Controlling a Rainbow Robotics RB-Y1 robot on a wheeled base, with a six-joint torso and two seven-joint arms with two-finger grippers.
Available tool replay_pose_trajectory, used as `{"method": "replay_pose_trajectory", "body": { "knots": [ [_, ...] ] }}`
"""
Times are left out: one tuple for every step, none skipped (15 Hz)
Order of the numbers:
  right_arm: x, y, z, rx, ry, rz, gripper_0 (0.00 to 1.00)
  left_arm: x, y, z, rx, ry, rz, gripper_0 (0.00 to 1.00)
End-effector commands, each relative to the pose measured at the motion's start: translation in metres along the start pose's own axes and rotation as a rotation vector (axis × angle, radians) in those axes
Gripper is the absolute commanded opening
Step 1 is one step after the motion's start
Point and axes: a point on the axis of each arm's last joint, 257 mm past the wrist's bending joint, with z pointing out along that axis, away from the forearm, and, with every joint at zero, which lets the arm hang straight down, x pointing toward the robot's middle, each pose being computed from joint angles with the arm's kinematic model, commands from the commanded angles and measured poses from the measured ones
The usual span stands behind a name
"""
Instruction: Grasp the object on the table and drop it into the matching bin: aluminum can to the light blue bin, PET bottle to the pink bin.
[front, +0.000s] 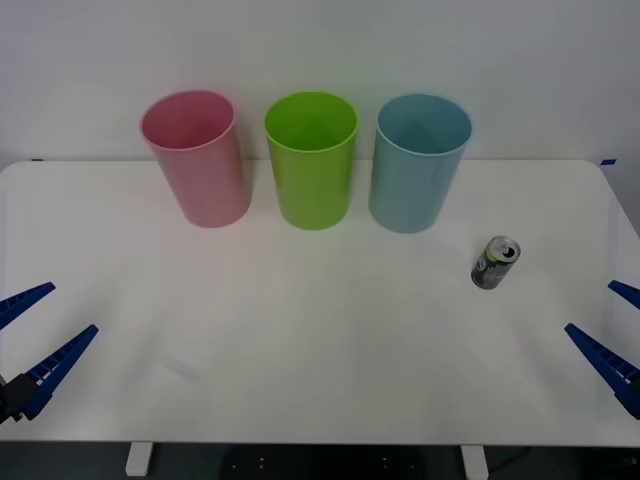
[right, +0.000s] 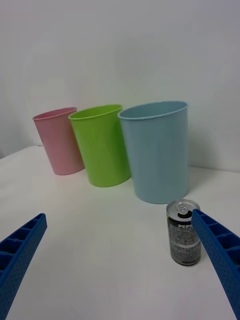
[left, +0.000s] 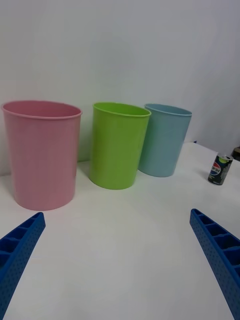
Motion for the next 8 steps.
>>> {"method": "replay_pose_trajectory", "body": {
  "knots": [
    [0.0, 0.0, 0.0, 0.0, 0.0, 0.0, 1.0, 0.0, 0.0, 0.0, 0.0, 0.0, 0.0, 1.0],
    [0.0049, -0.0001, -0.0034, 0.021, -0.011, 0.025, 1.0, 0.0, 0.0, 0.0, 0.0, 0.0, 0.0, 1.0],
    [0.0055, 0.0003, -0.0036, 0.023, -0.015, 0.029, 1.0, 0.0, 0.0, 0.0, 0.0, 0.0, 0.0, 1.0],
    [0.0024, 0.0, -0.0039, 0.024, -0.022, 0.029, 1.0, 0.0, 0.0, 0.0, 0.0, 0.0, 0.0, 1.0],
    [0.0017, 0.001, -0.0034, 0.02, -0.022, 0.026, 1.0, 0.0, 0.0, 0.0, 0.0, 0.0, 0.0, 1.0],
    [0.0019, 0.0002, -0.0022, 0.023, -0.023, 0.026, 1.0, 0.0, 0.0, 0.0, 0.0, 0.0, 0.0, 1.0],
    [0.0031, -0.0011, -0.0026, 0.029, -0.021, 0.027, 1.0, 0.0, 0.0, 0.0, 0.0, 0.0, 0.0, 1.0],
    [0.0053, -0.0028, -0.0021, 0.038, -0.017, 0.027, 1.0, 0.0, 0.0, 0.0, 0.0, 0.0, 0.0, 1.0]
  ]
}}
